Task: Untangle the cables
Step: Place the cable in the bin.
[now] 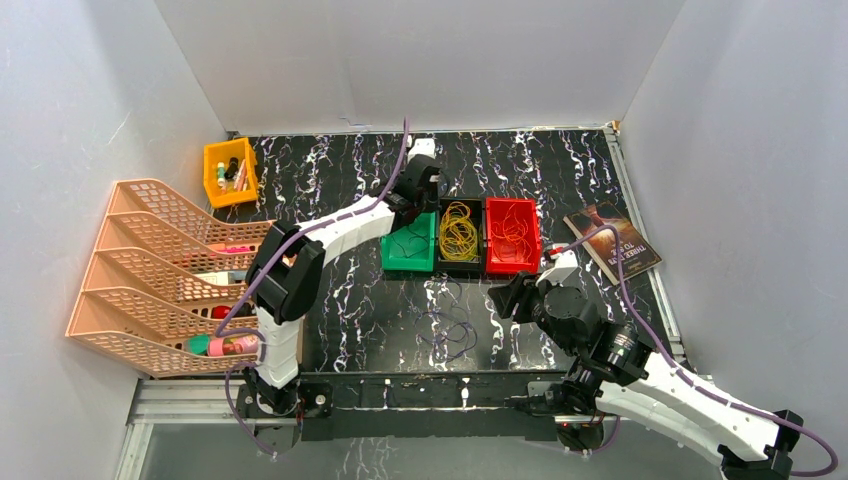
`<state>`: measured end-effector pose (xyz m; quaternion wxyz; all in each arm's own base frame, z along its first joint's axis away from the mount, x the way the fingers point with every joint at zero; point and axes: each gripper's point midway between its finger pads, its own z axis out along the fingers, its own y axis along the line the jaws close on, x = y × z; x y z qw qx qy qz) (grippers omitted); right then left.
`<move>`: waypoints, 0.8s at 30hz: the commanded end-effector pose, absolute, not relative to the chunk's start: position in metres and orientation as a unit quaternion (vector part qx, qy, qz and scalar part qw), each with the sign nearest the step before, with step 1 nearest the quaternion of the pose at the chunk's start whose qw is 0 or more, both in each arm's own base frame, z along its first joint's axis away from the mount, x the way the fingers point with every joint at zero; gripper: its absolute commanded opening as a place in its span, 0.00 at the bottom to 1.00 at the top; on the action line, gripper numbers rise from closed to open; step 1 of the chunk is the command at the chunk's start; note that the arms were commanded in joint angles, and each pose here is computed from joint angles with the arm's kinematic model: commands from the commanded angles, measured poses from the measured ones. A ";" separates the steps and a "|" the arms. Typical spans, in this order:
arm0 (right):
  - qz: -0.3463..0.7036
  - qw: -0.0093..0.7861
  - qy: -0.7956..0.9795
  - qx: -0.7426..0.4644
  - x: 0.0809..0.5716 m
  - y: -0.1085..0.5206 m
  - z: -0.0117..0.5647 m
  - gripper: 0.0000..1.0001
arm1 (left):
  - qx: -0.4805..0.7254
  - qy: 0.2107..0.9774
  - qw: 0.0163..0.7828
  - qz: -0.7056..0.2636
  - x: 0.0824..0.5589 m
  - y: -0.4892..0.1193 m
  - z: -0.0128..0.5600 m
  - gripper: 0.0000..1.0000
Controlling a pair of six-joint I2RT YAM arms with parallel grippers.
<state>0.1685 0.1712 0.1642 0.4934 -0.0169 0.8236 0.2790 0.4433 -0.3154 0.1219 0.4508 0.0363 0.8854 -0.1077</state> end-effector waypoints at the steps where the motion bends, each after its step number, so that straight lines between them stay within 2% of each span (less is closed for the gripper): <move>1: 0.291 0.513 0.808 -0.002 0.173 0.171 0.183 0.58 | 0.032 0.876 0.472 -0.094 0.437 -0.297 0.145 0.00; 12: 0.295 0.509 0.809 -0.010 0.174 0.178 0.181 0.57 | 0.051 0.890 0.442 -0.094 0.410 -0.278 0.112 0.00; 24: 0.298 0.509 0.808 -0.011 0.173 0.178 0.184 0.57 | 0.097 0.898 0.409 -0.128 0.410 -0.299 0.082 0.00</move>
